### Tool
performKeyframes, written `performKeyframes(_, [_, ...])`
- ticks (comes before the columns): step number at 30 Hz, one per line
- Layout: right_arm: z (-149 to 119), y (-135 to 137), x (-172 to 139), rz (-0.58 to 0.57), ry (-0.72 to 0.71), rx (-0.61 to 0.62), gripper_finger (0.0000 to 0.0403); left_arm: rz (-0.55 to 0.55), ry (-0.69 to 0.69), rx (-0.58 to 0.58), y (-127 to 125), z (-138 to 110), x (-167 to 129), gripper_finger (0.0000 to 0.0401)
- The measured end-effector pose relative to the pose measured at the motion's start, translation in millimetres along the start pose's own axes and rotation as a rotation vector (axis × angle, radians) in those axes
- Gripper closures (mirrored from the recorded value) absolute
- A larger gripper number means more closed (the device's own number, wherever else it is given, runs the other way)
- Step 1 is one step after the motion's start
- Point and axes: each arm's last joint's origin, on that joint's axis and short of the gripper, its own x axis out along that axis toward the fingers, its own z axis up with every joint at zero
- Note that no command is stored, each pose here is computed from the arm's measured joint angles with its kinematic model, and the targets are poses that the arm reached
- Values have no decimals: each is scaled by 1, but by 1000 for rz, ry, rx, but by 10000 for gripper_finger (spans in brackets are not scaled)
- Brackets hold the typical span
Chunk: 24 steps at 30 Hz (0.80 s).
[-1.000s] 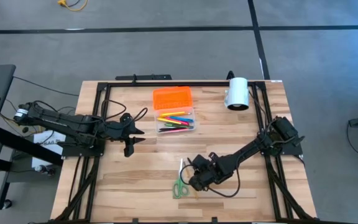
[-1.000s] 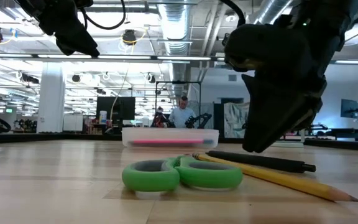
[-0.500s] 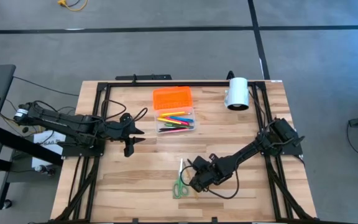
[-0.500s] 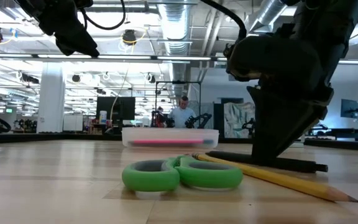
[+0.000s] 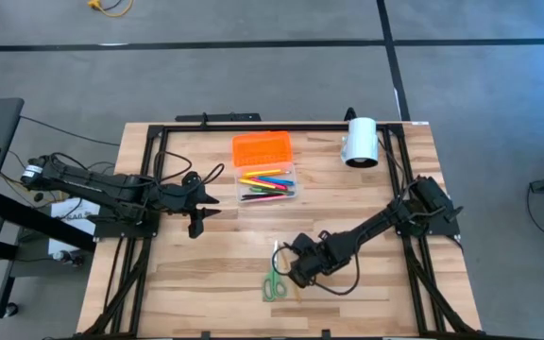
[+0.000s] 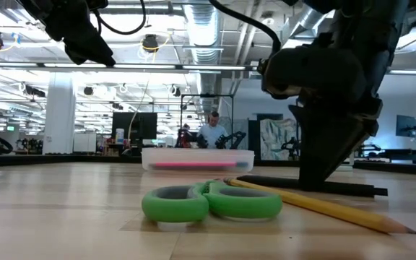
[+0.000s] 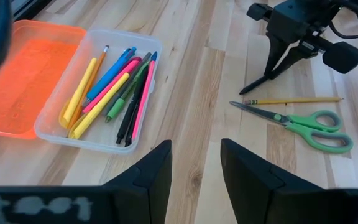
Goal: Pick & place school supplies into a supply box
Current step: Put the black pen into the supply box
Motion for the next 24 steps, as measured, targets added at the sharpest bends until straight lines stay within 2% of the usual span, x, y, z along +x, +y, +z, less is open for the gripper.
performKeyframes(7, [2,-1,1,29,42,-88,361,13,-4,1,0,0,0,275])
performKeyframes(16, [9,-5,2,82,130,-121,354,25,-7,8,1,0,0,275])
performKeyframes(24, [13,-7,2,88,139,-101,390,26,-8,8,1,0,0,276])
